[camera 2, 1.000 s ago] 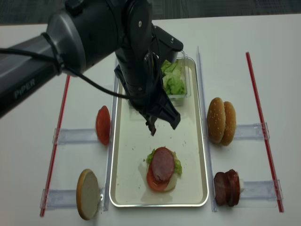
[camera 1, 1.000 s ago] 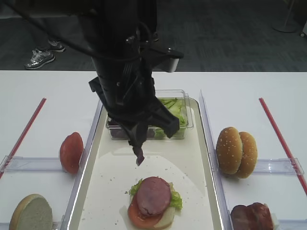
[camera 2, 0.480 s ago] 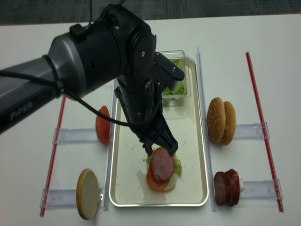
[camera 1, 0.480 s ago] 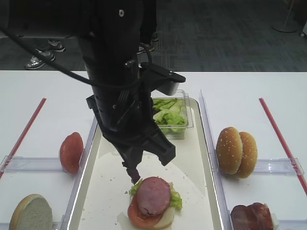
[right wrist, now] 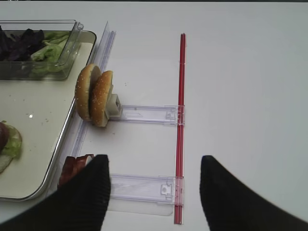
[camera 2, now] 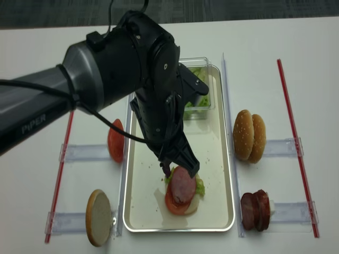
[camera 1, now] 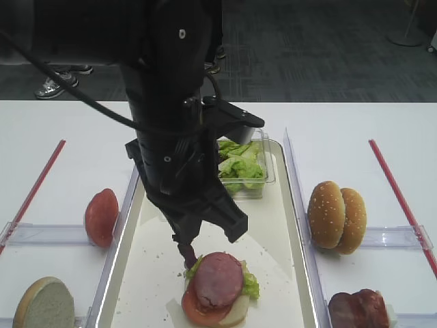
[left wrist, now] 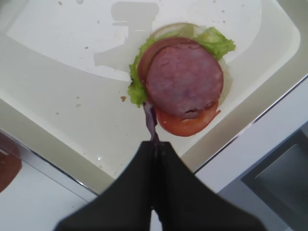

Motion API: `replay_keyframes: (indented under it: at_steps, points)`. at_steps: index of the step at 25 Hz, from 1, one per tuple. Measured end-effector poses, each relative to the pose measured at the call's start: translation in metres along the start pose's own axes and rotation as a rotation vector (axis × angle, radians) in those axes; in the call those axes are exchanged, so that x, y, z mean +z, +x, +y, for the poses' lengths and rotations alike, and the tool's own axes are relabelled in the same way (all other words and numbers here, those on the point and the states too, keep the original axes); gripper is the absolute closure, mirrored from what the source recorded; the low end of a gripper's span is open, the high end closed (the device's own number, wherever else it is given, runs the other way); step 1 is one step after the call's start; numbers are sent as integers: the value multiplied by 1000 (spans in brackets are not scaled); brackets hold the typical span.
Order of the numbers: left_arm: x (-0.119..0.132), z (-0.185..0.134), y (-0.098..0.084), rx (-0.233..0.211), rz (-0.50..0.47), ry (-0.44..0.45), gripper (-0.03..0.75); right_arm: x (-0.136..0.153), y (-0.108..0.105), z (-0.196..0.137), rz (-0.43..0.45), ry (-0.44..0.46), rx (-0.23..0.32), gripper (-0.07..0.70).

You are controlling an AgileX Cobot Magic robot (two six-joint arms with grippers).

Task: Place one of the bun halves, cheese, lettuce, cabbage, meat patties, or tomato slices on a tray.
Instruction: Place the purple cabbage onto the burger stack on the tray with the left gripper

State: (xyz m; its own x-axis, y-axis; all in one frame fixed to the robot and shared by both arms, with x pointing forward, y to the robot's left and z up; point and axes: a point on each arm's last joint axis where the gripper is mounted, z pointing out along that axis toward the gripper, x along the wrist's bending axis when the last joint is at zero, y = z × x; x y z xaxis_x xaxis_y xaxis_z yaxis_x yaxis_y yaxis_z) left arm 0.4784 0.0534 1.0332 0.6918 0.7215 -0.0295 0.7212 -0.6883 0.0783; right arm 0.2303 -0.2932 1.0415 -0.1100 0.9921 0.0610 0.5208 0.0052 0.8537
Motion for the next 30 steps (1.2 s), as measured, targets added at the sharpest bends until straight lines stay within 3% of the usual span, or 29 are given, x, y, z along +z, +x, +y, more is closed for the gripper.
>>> replay_keyframes:
  at_steps: [20, 30]
  points:
    - [25, 7, 2, -12, 22, 62, 735, 0, 0, 0, 0, 0, 0, 186]
    - [19, 13, 2, -20, 20, 26, 735, 0, 0, 0, 0, 0, 0, 186]
